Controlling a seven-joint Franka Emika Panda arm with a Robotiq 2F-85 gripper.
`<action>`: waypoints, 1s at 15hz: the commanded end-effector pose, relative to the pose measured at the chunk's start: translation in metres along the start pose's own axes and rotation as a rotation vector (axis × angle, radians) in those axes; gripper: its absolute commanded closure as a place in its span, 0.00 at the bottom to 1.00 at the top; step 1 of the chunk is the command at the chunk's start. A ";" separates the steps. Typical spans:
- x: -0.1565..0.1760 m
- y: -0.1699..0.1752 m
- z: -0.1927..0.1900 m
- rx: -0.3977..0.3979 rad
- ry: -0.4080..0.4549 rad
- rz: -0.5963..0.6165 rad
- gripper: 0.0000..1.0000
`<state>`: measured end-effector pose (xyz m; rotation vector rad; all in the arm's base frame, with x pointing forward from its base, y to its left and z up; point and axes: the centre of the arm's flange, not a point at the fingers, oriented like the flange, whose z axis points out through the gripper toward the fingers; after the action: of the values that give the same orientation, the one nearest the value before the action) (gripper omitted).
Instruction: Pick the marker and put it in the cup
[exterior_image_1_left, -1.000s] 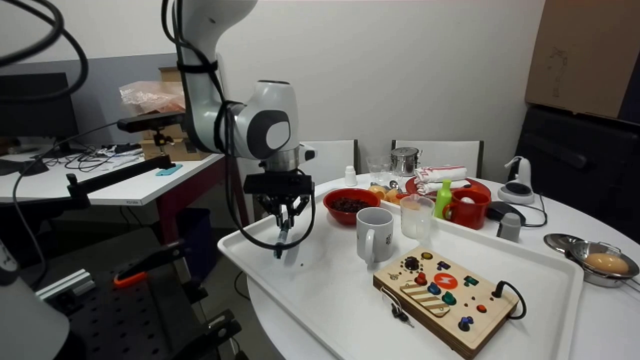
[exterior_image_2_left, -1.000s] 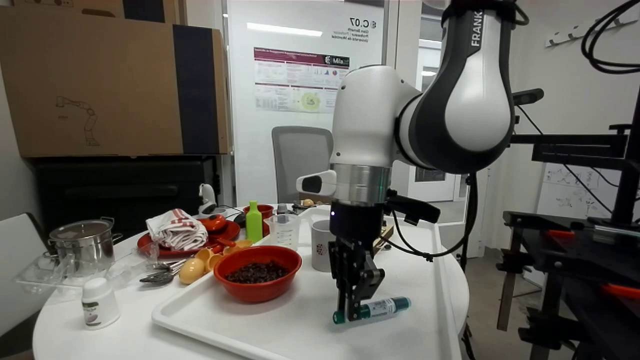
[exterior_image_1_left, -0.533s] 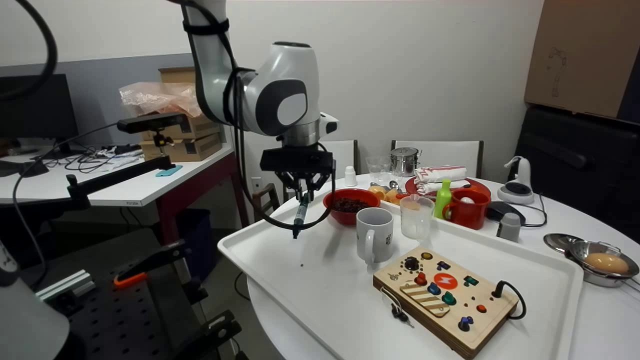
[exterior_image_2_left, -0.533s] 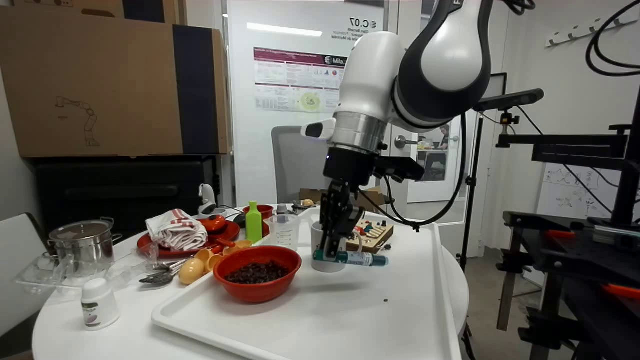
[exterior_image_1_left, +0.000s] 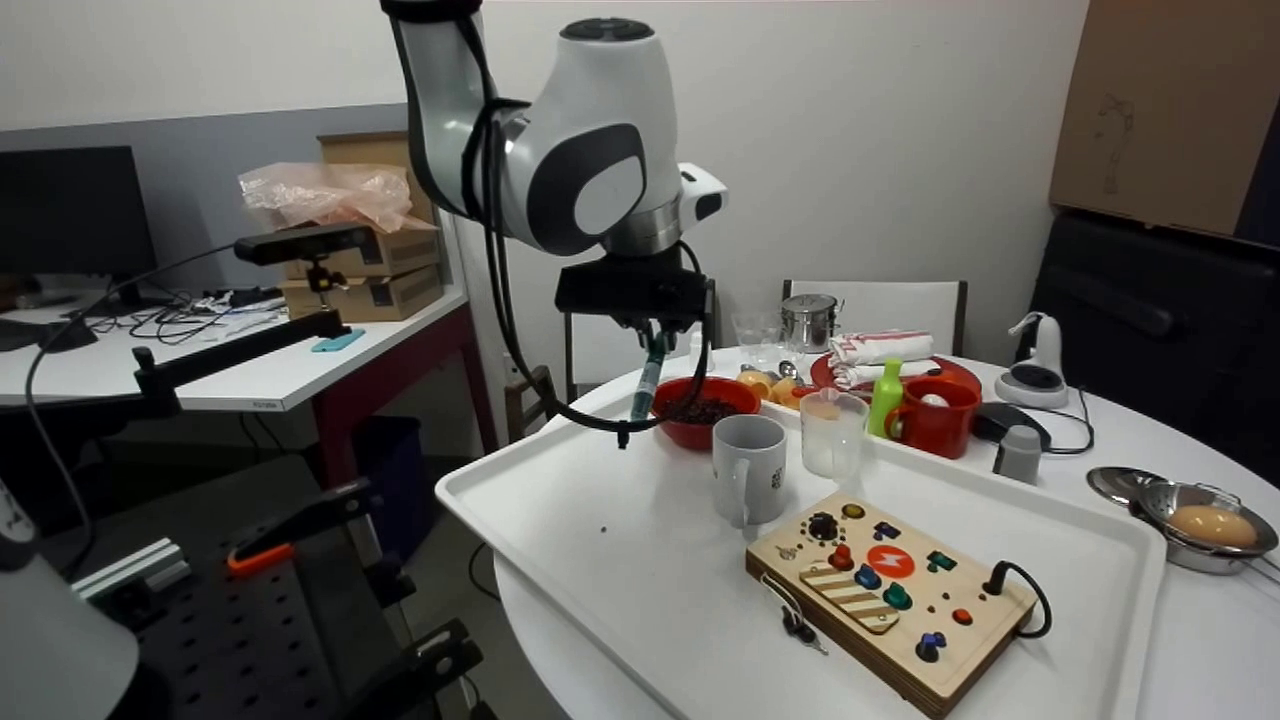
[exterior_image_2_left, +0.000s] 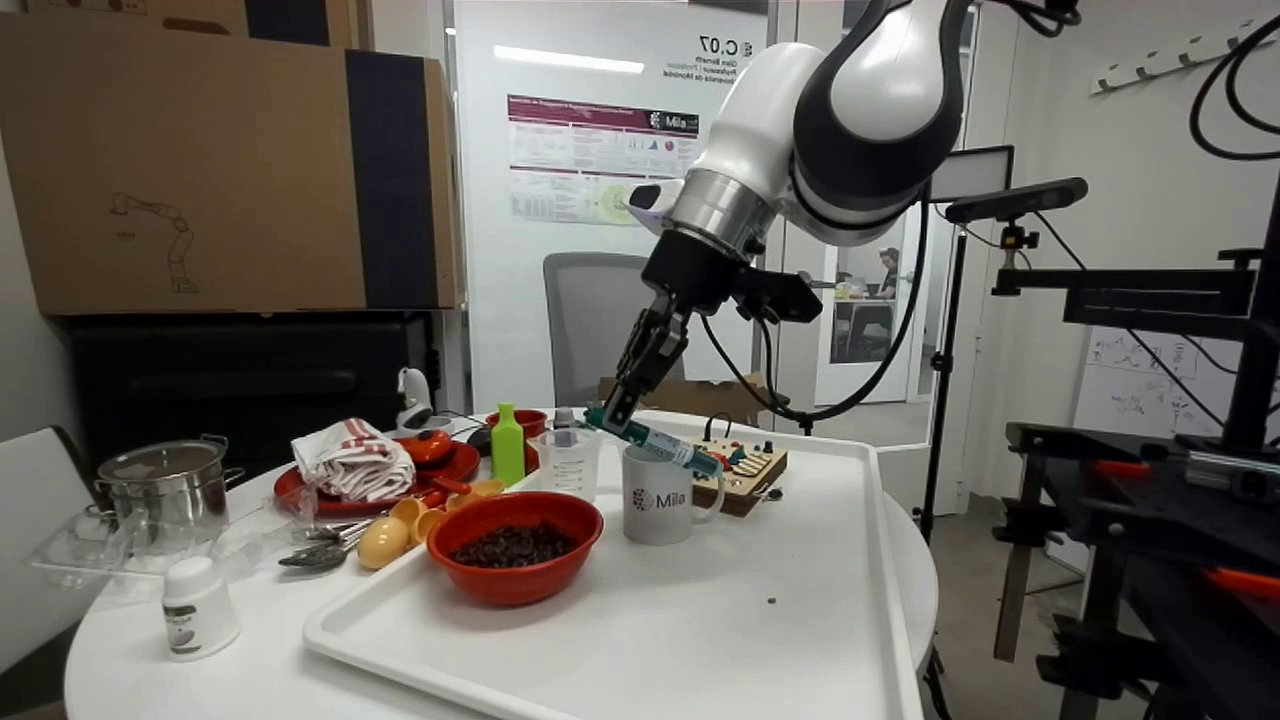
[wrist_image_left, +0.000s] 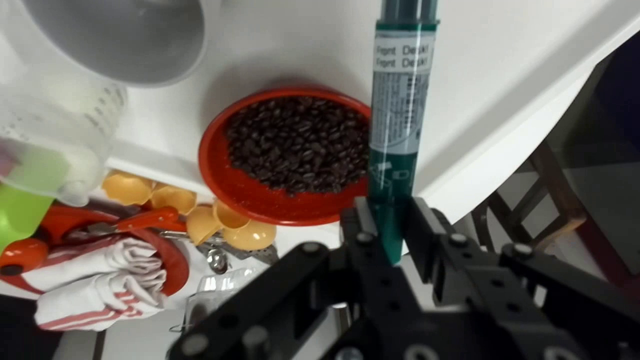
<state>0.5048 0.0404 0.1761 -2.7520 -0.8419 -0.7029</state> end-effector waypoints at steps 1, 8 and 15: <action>0.001 0.025 -0.017 -0.067 0.097 0.021 0.87; 0.002 0.062 -0.028 -0.217 0.189 0.038 0.87; 0.000 0.080 -0.020 -0.221 0.200 0.087 0.87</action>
<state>0.5518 -0.0366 0.2155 -2.8205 -0.6740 -1.0853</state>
